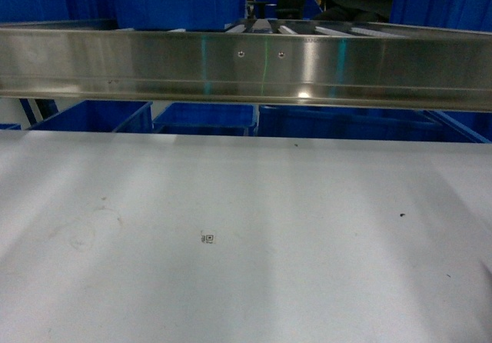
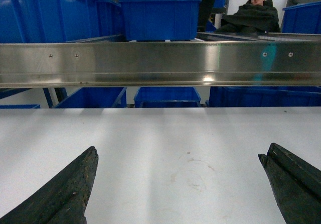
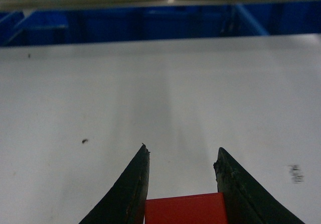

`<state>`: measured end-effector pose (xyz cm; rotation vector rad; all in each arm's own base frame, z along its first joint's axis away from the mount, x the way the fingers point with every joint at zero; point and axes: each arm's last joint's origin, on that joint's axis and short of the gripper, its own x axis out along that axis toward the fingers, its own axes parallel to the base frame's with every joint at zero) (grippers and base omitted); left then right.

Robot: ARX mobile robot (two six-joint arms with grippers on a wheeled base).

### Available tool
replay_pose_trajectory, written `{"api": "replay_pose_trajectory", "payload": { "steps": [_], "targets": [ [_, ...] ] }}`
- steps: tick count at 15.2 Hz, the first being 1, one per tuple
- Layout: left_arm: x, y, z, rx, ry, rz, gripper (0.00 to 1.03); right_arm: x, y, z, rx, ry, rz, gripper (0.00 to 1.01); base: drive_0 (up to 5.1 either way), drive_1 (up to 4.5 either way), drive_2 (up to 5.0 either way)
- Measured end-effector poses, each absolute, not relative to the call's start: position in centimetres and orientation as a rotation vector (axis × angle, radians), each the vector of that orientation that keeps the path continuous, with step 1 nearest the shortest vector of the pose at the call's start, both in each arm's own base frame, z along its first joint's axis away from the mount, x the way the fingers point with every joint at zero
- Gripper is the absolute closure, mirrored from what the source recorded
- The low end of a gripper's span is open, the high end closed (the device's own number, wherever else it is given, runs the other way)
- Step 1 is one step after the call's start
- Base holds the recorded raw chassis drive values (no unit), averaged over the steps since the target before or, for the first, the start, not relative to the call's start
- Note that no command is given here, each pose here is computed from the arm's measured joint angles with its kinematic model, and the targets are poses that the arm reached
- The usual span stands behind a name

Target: Place magnetic block on left shelf second layer

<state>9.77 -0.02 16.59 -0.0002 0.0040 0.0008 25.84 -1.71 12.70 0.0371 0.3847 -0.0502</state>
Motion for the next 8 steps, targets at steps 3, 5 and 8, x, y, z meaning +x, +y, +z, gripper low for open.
{"api": "replay_pose_trajectory", "payload": {
  "steps": [3, 5, 8],
  "targets": [
    [9.8, 0.0, 16.6, 0.000, 0.004, 0.001, 0.05, 20.9, -0.9, 17.7, 0.060, 0.248, -0.084, 0.68, 0.0, 0.00, 0.0],
    [9.8, 0.0, 16.6, 0.000, 0.004, 0.001, 0.05, 17.8, 0.9, 20.5, 0.077, 0.146, -0.050, 0.68, 0.0, 0.00, 0.0],
    [9.8, 0.0, 16.6, 0.000, 0.004, 0.000, 0.05, 17.1, 0.7, 21.3, 0.111, 0.099, -0.102, 0.68, 0.0, 0.00, 0.0]
  ]
}}
